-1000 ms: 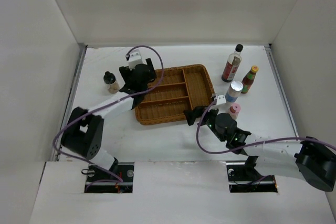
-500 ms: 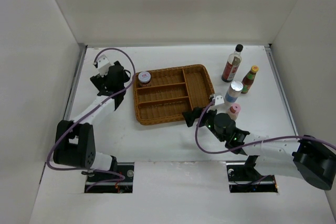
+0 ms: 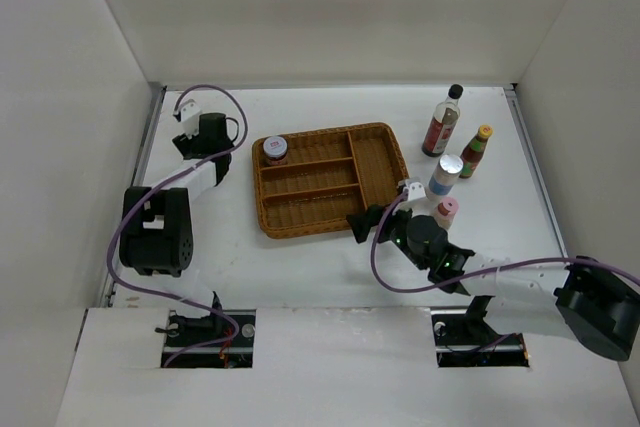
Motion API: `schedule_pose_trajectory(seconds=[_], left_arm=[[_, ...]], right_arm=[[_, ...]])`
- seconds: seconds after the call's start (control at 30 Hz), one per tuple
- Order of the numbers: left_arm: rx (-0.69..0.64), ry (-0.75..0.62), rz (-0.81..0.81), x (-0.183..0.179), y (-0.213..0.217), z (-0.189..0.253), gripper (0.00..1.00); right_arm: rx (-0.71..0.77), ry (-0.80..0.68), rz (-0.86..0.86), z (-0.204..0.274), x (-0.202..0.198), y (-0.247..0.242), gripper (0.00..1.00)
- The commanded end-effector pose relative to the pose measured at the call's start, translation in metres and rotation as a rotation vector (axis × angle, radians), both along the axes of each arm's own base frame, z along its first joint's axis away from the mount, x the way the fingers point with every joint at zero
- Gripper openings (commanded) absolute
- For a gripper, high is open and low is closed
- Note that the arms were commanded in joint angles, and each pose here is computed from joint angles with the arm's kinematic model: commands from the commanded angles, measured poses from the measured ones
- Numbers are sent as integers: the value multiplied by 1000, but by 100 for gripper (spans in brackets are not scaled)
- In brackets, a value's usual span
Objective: Organize the condiment bottles
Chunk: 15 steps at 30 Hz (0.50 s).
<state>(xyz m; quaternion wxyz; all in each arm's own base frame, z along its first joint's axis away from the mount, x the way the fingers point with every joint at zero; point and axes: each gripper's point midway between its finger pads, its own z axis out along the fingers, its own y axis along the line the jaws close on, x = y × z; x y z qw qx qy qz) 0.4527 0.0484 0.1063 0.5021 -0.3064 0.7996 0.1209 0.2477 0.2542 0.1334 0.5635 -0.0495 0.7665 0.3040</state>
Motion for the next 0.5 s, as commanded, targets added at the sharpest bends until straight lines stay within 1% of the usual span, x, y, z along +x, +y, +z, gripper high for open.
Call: schedule_pose_trajectory(seconds=[0.0,0.07,0.1,0.13,0.23,0.3,0.4,0.47], left_arm=[[-17,-64,-4,13,4,18,62],[-19,-82,2,10,4,23,47],[-17,-109,9,8,6,32,43],[-17,-148,9,6,4,46,41],[-9,-273,-13,-3,-12,102,40],[-18,-369,-58,-11,-30,144,39],[-39,-486,-153,-21,-68,198,39],[-62,-526,-225,-23,-97,220,39]], right_arm=[[64,-31,-1,20,7,5,100],[63,-29,-10,19,9,2,100],[65,-31,-7,20,8,2,100],[73,-38,-8,22,8,2,100],[76,-38,-13,21,8,0,100],[83,-42,-18,24,9,-1,100],[101,-59,-31,29,7,-7,100],[105,-65,-60,29,11,-14,100]])
